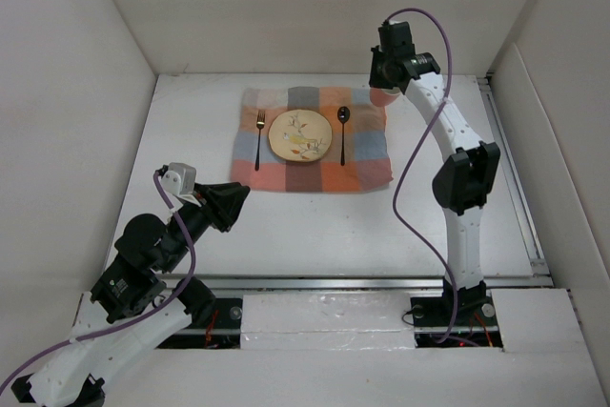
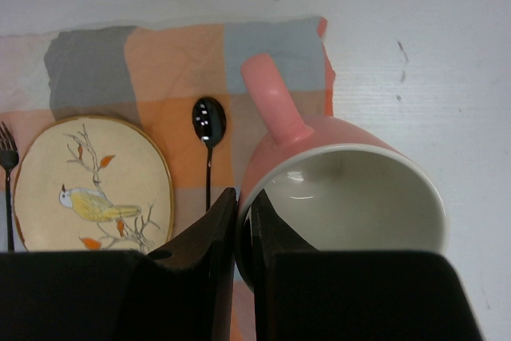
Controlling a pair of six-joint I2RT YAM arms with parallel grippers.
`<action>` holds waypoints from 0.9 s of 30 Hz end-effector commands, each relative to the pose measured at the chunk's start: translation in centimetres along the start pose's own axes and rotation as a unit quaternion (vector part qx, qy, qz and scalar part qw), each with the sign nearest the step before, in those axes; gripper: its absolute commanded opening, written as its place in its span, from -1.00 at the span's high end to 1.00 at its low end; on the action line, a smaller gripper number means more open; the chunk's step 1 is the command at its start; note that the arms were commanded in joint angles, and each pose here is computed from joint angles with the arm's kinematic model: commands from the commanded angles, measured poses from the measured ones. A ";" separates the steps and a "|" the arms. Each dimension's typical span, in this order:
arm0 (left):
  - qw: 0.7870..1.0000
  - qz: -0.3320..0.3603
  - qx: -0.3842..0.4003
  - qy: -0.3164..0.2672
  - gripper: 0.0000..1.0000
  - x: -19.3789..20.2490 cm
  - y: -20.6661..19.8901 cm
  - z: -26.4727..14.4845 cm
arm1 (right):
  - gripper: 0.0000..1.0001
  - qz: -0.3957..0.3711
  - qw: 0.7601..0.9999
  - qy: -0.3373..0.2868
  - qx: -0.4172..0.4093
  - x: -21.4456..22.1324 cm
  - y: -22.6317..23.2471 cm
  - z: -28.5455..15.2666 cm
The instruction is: Set the dinner table for one person
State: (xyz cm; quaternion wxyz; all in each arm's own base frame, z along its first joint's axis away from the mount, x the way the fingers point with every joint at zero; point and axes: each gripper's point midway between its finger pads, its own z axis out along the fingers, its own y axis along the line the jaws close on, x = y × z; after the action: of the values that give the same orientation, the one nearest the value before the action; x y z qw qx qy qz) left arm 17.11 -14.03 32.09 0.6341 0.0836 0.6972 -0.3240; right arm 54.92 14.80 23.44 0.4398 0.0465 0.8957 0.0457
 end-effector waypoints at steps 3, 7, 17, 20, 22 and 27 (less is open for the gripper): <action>1.000 0.000 0.006 -0.013 0.51 -0.6 -0.4 0.7 | 1.00 -0.029 0.999 -0.024 -0.008 -2.9 1.4 1.2; 1.000 0.000 0.004 -0.010 0.51 -0.4 -0.3 0.7 | 1.00 -0.027 0.999 -0.031 -0.025 -2.8 2.3 2.8; 1.000 0.001 -0.003 -0.008 0.51 -0.3 -0.1 1.0 | 1.00 -0.023 0.999 -0.020 -0.034 -1.3 2.5 6.0; 1.000 0.001 -0.004 -0.007 0.51 -0.3 -0.1 1.0 | 1.00 -0.023 0.999 -0.014 -0.031 -0.6 2.4 7.0; 1.000 0.001 -0.005 -0.008 0.51 -0.3 0.0 1.0 | 1.00 -0.022 0.999 -0.016 -0.033 -0.4 2.5 7.6; 1.000 0.001 -0.008 -0.007 0.51 -0.2 0.1 1.0 | 1.00 -0.017 0.999 -0.024 -0.033 -0.3 2.7 8.9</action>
State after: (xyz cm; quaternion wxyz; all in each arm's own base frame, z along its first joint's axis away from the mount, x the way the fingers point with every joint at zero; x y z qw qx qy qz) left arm 17.63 -14.16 31.64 0.6299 0.0807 0.7054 -0.3148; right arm 59.29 17.31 13.78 0.3822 0.0110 0.9230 0.0431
